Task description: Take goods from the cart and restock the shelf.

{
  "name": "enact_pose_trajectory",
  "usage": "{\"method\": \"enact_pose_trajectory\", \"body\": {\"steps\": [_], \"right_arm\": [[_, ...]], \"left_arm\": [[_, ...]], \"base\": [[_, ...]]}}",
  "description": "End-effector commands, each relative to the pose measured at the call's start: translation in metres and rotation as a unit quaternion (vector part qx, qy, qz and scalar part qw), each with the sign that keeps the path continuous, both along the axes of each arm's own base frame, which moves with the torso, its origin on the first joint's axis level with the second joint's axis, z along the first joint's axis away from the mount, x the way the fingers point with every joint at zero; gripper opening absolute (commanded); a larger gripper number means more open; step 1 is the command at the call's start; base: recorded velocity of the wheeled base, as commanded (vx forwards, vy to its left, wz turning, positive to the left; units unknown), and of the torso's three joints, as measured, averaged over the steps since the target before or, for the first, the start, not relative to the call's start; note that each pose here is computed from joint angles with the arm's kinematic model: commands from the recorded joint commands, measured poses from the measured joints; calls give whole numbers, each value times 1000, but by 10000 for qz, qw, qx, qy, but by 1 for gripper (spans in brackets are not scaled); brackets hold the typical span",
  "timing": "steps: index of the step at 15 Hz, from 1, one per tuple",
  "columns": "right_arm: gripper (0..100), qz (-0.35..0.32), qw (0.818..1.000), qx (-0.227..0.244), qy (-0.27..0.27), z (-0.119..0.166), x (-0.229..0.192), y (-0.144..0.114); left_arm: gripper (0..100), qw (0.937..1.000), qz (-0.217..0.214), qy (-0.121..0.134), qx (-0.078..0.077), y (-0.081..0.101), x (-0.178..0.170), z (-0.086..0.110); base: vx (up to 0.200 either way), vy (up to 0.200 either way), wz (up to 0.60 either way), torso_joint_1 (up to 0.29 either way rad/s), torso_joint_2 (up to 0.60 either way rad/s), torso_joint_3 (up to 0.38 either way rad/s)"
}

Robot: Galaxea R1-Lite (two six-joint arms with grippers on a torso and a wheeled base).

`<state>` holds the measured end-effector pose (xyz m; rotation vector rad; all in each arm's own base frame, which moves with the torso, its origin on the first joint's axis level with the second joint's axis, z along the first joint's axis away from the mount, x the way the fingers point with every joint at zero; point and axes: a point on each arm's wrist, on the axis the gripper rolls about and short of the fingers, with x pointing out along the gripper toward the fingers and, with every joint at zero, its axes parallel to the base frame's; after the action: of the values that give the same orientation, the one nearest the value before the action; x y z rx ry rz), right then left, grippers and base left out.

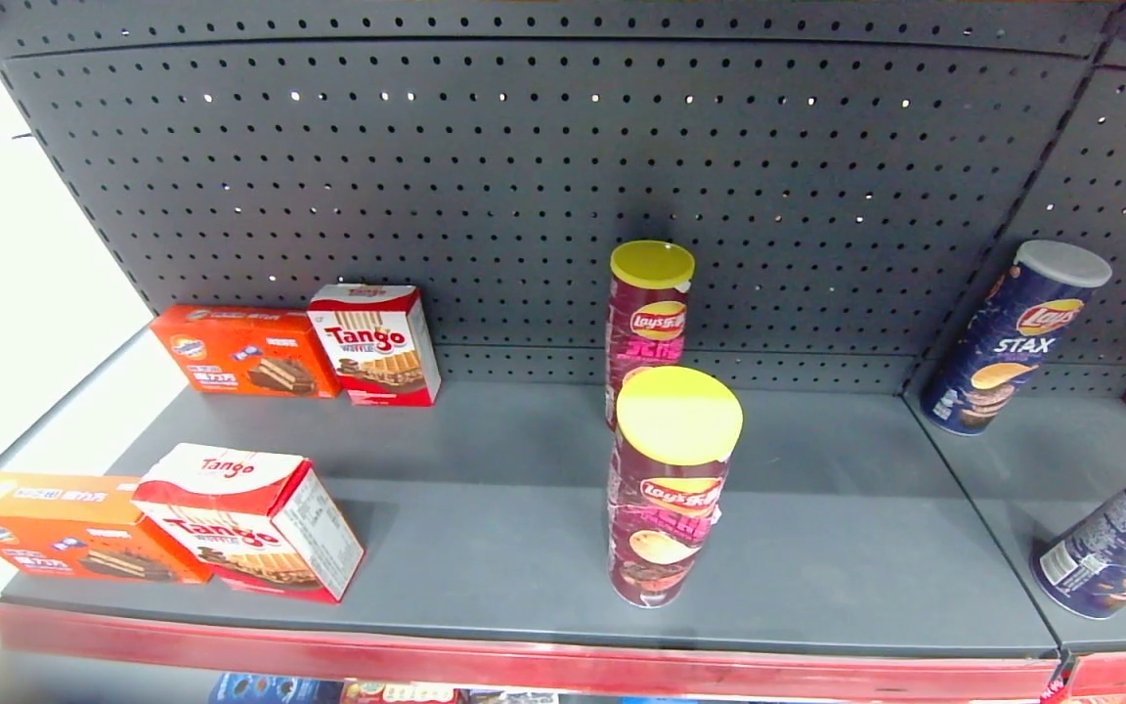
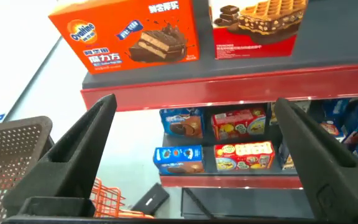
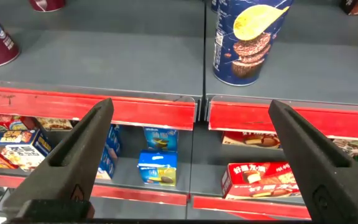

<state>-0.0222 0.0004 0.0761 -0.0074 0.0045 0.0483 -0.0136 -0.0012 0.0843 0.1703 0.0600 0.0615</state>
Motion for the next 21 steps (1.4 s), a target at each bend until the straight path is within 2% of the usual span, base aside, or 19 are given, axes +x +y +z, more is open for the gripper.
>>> {"method": "enact_pose_trajectory", "body": {"steps": [1,2,3,5,6,8,9,11,12,14,15,16,17,19,20,21], "right_arm": [[100,4,10000,-1,0,0,0,0],[100,4,10000,-1,0,0,0,0],[100,4,10000,-1,0,0,0,0],[100,4,10000,-1,0,0,0,0],[100,4,10000,-1,0,0,0,0],[100,4,10000,-1,0,0,0,0],[100,4,10000,-1,0,0,0,0],[100,4,10000,-1,0,0,0,0],[100,4,10000,-1,0,0,0,0],[100,4,10000,-1,0,0,0,0],[100,4,10000,-1,0,0,0,0],[100,4,10000,-1,0,0,0,0],[100,4,10000,-1,0,0,0,0],[100,4,10000,-1,0,0,0,0],[100,4,10000,-1,0,0,0,0],[100,4,10000,-1,0,0,0,0]], "left_arm": [[100,9993,-292,-212,-22,-2,-3,-1],[100,9978,-601,-205,-179,-3,-3,-1],[100,9967,-735,-194,-292,-4,-3,-1],[100,9893,-1311,-178,-616,-3,-7,-2],[100,9896,-1284,-234,-601,-2,-8,-2],[100,9946,-806,-285,-587,0,-8,-2],[100,9969,-296,-484,-554,2,-10,-3],[100,9954,376,-696,-546,5,-10,-1],[100,9957,239,-684,-576,4,-10,-1],[100,9956,-396,-639,-565,1,-9,-2],[100,9948,-580,-621,-564,0,-9,-2],[100,9876,-1418,-428,-523,-3,-11,-3],[100,9871,-1497,-323,-462,-4,-12,-3],[100,9895,-1337,-301,-456,-3,-12,-2],[100,9968,-599,-351,-402,0,-11,-3],[100,9983,-205,-455,-308,2,-11,-2]], "base": [[0,0,0,0,0,0],[0,0,0,0,0,0],[0,0,0,0,0,0],[0,0,0,0,0,0],[0,0,0,0,0,0],[0,0,0,0,0,0],[0,0,0,0,0,0],[0,0,0,0,0,0],[0,0,0,0,0,0],[0,0,0,0,0,0],[0,0,0,0,0,0],[0,0,0,0,0,0],[0,0,0,0,0,0],[0,0,0,0,0,0],[0,0,0,0,0,0],[0,0,0,0,0,0]]}}
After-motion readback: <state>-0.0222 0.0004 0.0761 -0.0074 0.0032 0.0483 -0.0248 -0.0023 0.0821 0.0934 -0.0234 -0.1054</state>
